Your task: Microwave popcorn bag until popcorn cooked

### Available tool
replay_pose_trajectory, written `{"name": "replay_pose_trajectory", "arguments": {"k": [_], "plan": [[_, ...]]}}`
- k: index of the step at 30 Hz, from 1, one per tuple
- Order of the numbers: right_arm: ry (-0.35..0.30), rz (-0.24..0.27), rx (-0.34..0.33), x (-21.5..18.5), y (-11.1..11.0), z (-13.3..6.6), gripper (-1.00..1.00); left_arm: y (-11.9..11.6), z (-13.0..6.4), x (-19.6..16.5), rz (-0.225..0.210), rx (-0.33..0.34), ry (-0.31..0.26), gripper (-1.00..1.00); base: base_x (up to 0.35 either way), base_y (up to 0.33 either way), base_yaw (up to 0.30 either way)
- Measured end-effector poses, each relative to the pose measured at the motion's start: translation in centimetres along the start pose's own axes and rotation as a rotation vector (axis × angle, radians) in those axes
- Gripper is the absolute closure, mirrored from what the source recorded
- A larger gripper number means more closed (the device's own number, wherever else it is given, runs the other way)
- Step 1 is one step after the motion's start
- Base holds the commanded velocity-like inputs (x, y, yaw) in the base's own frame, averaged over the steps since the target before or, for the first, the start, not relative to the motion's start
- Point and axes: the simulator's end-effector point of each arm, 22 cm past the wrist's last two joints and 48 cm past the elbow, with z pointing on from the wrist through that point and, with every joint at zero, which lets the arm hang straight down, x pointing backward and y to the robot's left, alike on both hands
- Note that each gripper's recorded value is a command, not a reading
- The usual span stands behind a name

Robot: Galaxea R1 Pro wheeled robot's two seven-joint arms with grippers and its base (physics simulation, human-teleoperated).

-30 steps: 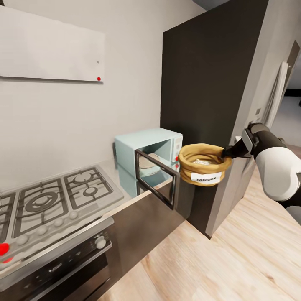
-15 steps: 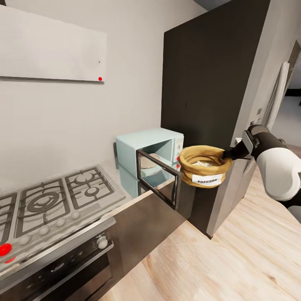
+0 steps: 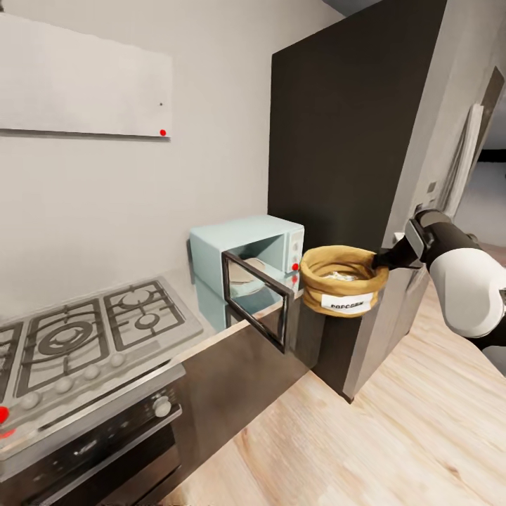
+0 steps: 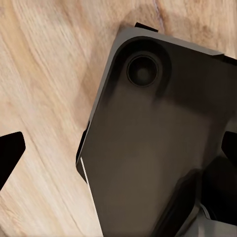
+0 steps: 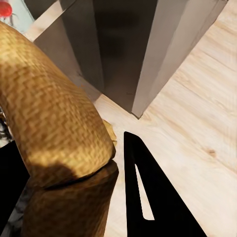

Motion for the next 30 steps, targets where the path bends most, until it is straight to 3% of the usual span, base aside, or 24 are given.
{"name": "replay_pose_trajectory", "arguments": {"k": [10, 24, 30], "plan": [[0.0, -0.003, 0.004, 0.01, -0.03, 0.0, 1.0, 0.0, 0.0, 0.02, -0.001, 0.0, 0.0, -1.0, 0.006, 0.0, 0.226], [-0.001, -0.001, 0.007, -0.02, -0.21, -0.07, 1.0, 0.11, 0.01, 0.0, 0.001, -0.001, 0.0, -1.0, 0.205, 0.0, 0.007], [0.001, -0.005, 0.005, 0.01, 0.08, 0.0, 1.0, 0.11, 0.01, -0.01, 0.001, -0.002, 0.0, -1.0, 0.042, 0.0, 0.0]]}}
